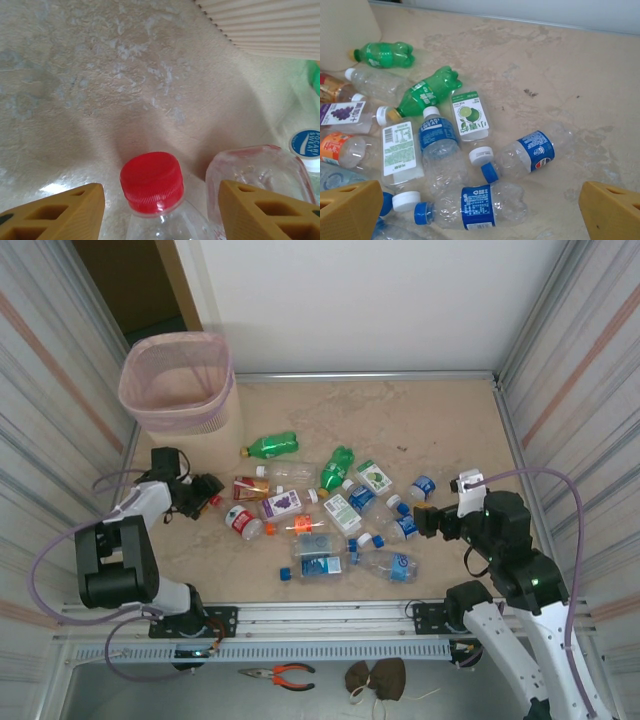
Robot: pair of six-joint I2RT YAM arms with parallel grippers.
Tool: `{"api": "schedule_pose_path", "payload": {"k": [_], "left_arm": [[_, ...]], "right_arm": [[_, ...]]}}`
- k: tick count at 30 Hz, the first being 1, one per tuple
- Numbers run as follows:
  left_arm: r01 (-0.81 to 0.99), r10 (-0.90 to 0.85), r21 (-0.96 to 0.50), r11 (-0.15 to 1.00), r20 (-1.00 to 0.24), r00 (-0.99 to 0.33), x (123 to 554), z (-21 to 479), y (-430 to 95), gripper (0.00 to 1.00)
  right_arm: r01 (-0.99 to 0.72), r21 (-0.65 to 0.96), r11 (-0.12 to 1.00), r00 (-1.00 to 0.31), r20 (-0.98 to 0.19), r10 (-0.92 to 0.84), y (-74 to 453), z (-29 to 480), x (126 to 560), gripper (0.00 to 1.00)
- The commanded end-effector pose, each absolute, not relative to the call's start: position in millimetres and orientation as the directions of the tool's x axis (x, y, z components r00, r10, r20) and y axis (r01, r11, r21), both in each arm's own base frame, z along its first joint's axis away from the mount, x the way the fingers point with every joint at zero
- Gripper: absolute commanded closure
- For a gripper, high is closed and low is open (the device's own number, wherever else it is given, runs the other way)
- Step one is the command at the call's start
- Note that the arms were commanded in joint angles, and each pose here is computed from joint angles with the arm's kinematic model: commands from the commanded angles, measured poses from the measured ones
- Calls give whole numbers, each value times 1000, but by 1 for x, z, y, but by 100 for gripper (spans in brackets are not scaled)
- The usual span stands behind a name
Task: Put the plastic bottles in the bin
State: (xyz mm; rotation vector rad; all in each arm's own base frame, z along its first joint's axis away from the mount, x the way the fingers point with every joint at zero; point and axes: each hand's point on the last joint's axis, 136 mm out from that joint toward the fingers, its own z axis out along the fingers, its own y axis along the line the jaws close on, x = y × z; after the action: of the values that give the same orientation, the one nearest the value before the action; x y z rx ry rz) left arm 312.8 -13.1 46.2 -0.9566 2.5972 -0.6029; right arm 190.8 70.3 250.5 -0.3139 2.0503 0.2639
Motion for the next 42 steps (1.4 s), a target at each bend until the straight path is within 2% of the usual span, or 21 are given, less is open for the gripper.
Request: {"api": "schedule_pose_path", "payload": {"k": [1,8,20,28,34,42], "left_arm": [[-550,-688,-511,661,-120,-716,321,43,-14,40],[-563,-695,-522,641,-83,-714,325,32,-17,44],[-567,-698,-522,637,-80,-711,325,31,-18,63],[-556,-695,-526,644,-98,-712,321,39,-18,69],[-523,-680,-533,665,-142,-719,314,59,-17,70],[-427,-648,-570,702,-262,-715,303,109,-19,72]], "right_arm": [[-346,24,938,-403,-907,-125,71,259,191,1],[-407,39,912,-359,-926,-121,81,263,184,1],[-572,42,819,-262,-956,-134,107,268,166,1],[-672,39,739,-220,-964,-149,123,271,151,1],[-717,11,697,-149,-979,-137,129,278,140,1],[-729,8,684,-138,-981,-136,131,279,138,1]]}}
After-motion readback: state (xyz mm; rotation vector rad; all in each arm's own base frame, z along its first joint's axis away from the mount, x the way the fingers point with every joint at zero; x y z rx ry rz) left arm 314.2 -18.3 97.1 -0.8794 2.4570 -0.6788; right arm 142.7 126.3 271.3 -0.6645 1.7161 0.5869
